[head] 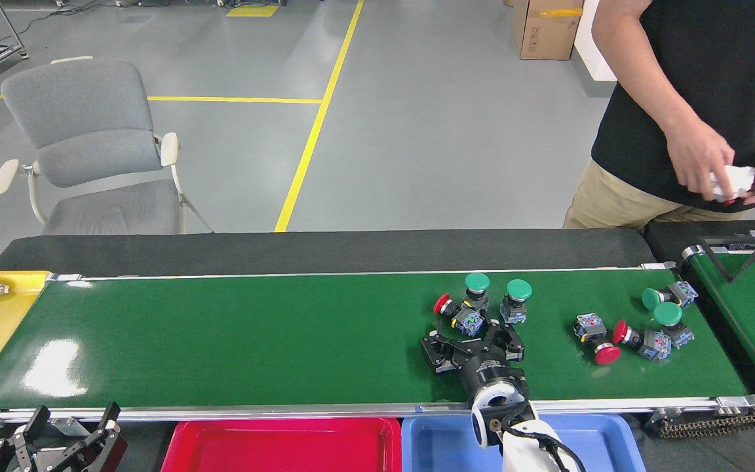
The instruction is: Pick switch part from conveyor to tray
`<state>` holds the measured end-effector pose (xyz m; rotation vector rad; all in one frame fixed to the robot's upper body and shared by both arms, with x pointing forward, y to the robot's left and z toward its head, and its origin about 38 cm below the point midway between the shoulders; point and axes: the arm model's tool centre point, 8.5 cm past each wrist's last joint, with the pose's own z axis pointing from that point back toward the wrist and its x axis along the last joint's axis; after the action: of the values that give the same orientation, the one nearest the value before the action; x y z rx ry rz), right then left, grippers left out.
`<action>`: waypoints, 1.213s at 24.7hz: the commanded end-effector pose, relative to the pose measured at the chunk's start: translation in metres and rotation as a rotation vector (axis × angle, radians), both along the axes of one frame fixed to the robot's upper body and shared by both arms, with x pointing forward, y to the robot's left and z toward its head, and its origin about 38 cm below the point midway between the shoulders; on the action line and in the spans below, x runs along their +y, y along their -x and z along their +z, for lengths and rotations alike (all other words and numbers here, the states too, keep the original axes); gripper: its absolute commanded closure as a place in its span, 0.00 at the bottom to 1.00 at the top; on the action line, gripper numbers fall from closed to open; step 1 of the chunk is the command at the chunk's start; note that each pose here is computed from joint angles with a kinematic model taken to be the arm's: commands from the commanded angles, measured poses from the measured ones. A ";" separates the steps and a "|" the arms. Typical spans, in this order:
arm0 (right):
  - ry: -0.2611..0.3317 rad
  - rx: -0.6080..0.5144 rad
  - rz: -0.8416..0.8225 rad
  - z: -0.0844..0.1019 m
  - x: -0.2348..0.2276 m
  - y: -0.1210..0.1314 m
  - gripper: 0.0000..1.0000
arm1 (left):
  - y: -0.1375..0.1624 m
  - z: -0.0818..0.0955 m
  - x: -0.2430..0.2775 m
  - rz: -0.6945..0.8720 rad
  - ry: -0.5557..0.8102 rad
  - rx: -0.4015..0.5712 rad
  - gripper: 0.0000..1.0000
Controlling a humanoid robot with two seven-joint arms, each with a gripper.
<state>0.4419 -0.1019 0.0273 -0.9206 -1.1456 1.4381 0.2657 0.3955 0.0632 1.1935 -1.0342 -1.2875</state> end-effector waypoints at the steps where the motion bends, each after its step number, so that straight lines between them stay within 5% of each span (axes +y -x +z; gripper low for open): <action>1: -0.004 -0.029 0.011 0.009 0.001 -0.005 0.98 | -0.001 0.006 0.003 -0.003 -0.020 -0.012 0.00; 5: -0.012 -0.092 0.081 0.023 0.024 0.007 0.98 | 0.000 0.002 -0.001 -0.011 -0.014 0.003 0.00; 11: -0.077 -0.208 0.525 0.047 0.079 0.101 0.95 | 0.000 0.002 -0.001 -0.014 -0.016 0.011 0.00; 12: -0.082 -0.213 0.618 0.047 0.084 0.122 0.84 | 0.000 0.002 -0.001 -0.015 -0.016 0.011 0.00; 13: -0.086 -0.208 0.674 0.045 0.087 0.136 0.53 | 0.000 0.002 -0.001 -0.015 -0.016 0.011 0.00; 14: -0.096 -0.201 0.714 0.043 0.092 0.145 0.06 | 0.000 0.002 -0.001 -0.016 -0.017 0.010 0.00; 19: -0.103 -0.182 0.756 0.038 0.098 0.154 0.00 | 0.000 0.002 -0.002 -0.022 -0.015 0.010 0.00; 22: -0.119 -0.199 0.677 0.044 0.081 0.144 0.00 | 0.002 0.002 -0.003 -0.018 -0.011 0.009 0.00; 25: -0.178 -0.192 0.224 0.029 -0.009 0.120 0.00 | 0.004 0.000 -0.004 -0.021 -0.011 0.015 0.00; 30: -0.160 -0.257 -0.151 0.010 -0.107 0.150 0.00 | -0.005 -0.002 -0.025 -0.075 0.001 0.014 0.00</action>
<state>0.2912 -0.1953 0.0267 -0.9914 -1.3208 1.1935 0.2644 0.3766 0.0551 1.1386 -1.0536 -1.3442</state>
